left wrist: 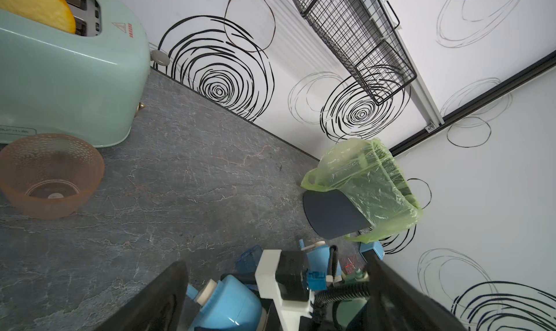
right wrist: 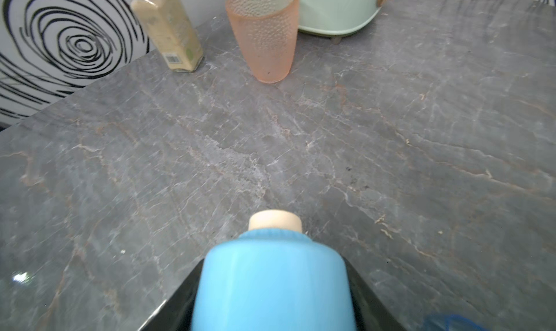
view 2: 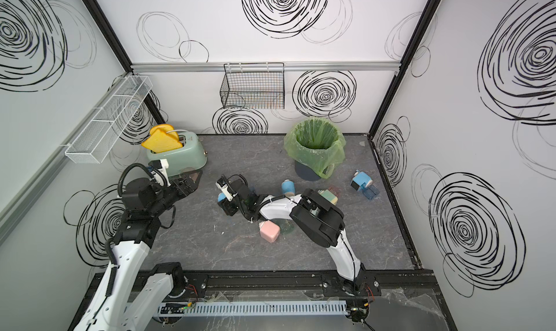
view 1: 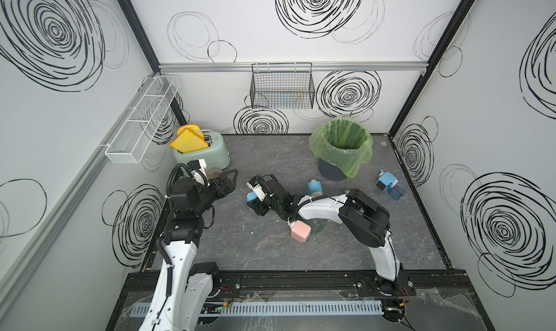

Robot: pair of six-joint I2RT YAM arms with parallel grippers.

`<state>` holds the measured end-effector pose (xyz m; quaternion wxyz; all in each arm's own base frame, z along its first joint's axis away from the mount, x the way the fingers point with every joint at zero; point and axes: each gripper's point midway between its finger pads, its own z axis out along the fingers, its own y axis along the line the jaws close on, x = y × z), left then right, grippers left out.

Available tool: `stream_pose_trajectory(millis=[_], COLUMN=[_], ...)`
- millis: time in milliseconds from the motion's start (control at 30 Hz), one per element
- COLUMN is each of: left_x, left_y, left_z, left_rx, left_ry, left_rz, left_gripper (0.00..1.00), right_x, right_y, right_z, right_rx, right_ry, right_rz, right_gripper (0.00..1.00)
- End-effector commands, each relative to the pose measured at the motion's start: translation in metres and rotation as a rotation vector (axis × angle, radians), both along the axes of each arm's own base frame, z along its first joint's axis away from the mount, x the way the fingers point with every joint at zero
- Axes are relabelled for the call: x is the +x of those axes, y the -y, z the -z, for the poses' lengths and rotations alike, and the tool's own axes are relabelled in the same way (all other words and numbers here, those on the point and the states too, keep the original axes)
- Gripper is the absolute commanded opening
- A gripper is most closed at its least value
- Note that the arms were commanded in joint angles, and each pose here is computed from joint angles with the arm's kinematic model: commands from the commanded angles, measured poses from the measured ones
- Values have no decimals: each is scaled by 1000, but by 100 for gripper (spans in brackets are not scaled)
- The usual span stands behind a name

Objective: Take out the pencil sharpener tray and clean the shavings
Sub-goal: Place the pencil sharpener at the center of the board, then reset both arms

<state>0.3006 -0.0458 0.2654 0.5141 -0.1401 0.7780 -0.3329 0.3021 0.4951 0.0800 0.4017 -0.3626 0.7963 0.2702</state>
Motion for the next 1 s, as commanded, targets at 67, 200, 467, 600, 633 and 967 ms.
stream_pose_trajectory(millis=[67, 200, 467, 600, 633, 967], left_x=[3, 5, 15, 31, 35, 65], left_y=[2, 2, -1, -12, -17, -46], left_z=[-2, 2, 12, 24, 28, 25], left_rx=[-14, -35, -38, 13, 33, 437], left_ry=[33, 30, 18, -22, -44, 29], left_rz=[17, 22, 7, -46, -76, -366], left_gripper=[97, 97, 97, 97, 97, 97], right_x=[25, 20, -1, -5, -6, 0], right_y=[-3, 2, 23, 64, 78, 301], right_z=[-4, -10, -92, -107, -108, -102], right_rx=[39, 49, 169, 143, 131, 67], right_ry=[29, 40, 130, 119, 115, 193], right_rz=[48, 36, -11, 26, 43, 620], right_gripper=[55, 71, 92, 99, 99, 99])
